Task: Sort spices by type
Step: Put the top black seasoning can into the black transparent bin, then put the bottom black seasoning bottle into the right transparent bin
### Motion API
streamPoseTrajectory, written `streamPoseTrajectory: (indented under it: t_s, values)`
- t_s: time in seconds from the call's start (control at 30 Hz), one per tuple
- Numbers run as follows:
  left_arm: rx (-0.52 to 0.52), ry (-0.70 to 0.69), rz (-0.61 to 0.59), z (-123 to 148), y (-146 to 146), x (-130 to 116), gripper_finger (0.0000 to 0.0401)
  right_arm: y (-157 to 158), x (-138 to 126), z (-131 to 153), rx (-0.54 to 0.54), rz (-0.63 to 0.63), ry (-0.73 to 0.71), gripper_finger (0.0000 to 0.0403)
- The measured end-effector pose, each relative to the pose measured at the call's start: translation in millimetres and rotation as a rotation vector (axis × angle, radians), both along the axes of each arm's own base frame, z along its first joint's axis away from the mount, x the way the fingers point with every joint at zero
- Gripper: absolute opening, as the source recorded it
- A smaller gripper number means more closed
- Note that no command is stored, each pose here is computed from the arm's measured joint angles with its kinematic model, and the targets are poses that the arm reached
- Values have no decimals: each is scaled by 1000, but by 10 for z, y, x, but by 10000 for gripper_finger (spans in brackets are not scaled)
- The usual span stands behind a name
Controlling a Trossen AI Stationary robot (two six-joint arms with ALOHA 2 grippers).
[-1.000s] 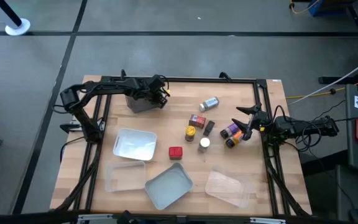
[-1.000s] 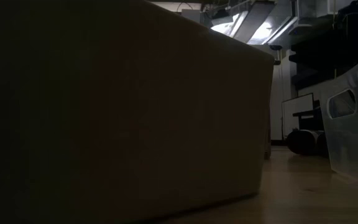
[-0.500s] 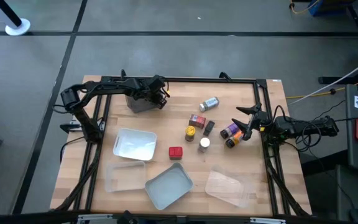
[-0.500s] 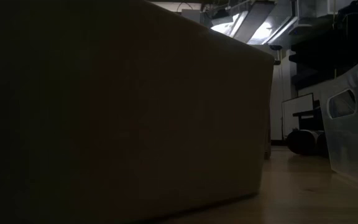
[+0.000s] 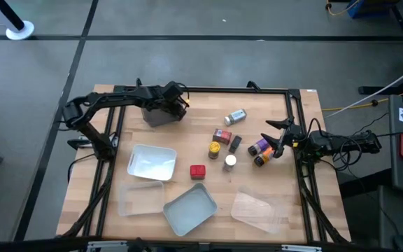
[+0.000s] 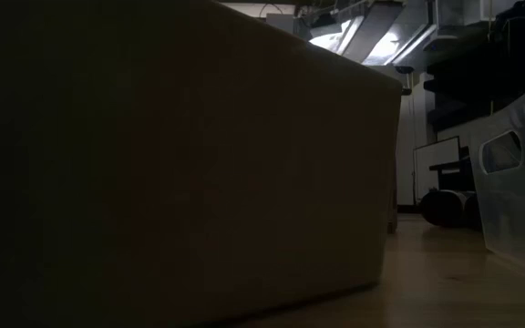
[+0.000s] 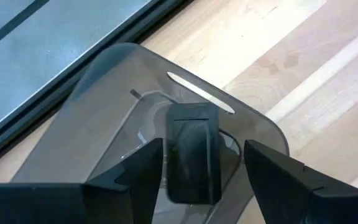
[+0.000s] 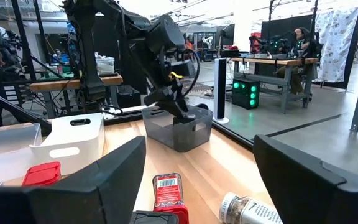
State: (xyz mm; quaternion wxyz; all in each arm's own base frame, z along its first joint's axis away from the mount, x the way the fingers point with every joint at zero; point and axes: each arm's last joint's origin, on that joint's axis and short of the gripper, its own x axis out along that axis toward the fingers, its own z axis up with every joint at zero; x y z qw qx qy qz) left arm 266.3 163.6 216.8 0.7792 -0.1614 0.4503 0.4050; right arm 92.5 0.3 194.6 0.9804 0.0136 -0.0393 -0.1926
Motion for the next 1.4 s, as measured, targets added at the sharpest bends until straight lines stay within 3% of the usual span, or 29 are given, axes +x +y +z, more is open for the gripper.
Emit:
streamPoseTrajectory:
  t_s: [0.33,0.63,0.83,1.07,1.4]
  values:
    - [37,-42,-18,234,-64,-111,210,-1,-6,26,3,0,-8,298]
    - [84,-106,-29,458,-123,-213,210,0,-161,505,16,108,-13,298]
    - [102,-109,-50,502,-135,-234,210,-19,-256,835,92,96,148,298]
    - [105,-116,-49,507,-133,-230,210,5,-157,1141,155,93,372,298]
    - [125,-138,-64,526,-142,-197,210,128,216,1194,339,193,770,298]
